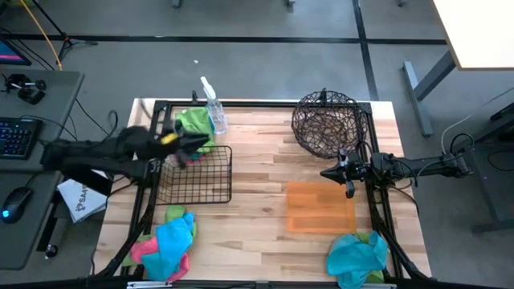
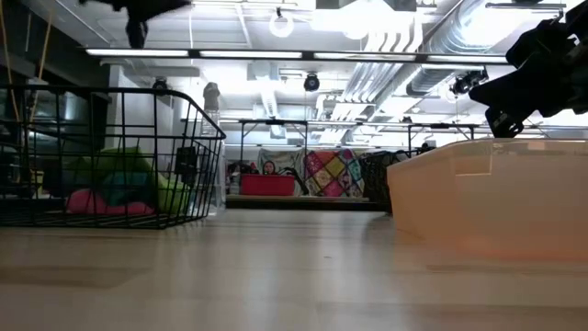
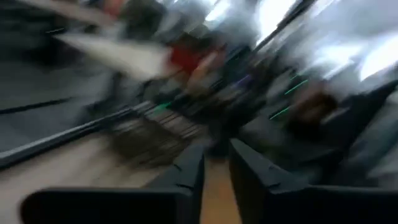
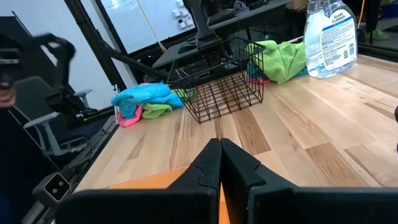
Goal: Sort microfiber towel by color & place in baskets
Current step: Put the top green microfiber towel into the orange bin
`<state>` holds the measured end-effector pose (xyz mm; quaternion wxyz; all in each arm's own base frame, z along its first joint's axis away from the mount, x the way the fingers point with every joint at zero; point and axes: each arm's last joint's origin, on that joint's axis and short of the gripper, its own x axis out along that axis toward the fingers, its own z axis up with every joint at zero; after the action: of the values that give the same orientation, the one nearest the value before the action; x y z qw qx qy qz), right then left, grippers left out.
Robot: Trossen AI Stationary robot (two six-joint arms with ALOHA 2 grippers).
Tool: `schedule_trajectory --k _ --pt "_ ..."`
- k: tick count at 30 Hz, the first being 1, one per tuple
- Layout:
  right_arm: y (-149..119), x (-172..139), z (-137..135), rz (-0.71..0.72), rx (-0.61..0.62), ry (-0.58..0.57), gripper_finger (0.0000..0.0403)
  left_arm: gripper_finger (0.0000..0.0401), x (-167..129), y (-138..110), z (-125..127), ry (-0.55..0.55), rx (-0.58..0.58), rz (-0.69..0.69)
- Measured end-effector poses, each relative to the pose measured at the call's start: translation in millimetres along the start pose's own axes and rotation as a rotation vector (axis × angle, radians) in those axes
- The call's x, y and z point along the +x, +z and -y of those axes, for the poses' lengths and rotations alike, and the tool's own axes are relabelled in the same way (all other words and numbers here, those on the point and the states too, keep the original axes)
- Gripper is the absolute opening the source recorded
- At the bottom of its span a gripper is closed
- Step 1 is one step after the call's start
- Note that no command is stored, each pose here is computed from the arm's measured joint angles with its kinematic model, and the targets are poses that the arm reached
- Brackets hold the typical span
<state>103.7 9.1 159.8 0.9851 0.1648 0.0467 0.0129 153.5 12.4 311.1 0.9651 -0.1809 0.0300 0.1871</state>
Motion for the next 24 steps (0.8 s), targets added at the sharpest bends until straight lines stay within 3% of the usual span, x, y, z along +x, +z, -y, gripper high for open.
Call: schedule_trajectory --k 4,10,12,16,24 --pt "0.0 0.0 0.0 0.0 0.0 0.0 0.0 0.0147 26.6 24.3 -0.6 0.363 0.118 -0.378" --pt "0.0 0.0 0.0 0.0 0.0 0.0 0.0 0.0221 53.5 30.0 -36.6 0.81 0.052 -0.858" --pt "0.0 0.0 0.0 0.0 0.0 0.0 0.0 0.0232 61.5 22.9 -53.3 0.873 -0.04 -0.976" --pt "0.0 0.0 0.0 0.0 0.0 0.0 0.0 0.0236 75.7 3.5 -81.4 0.889 -0.192 -1.119" --pt "0.0 0.0 0.0 0.0 0.0 0.0 0.0 0.0235 86.0 -13.9 -121.8 0.954 -0.309 -1.076"
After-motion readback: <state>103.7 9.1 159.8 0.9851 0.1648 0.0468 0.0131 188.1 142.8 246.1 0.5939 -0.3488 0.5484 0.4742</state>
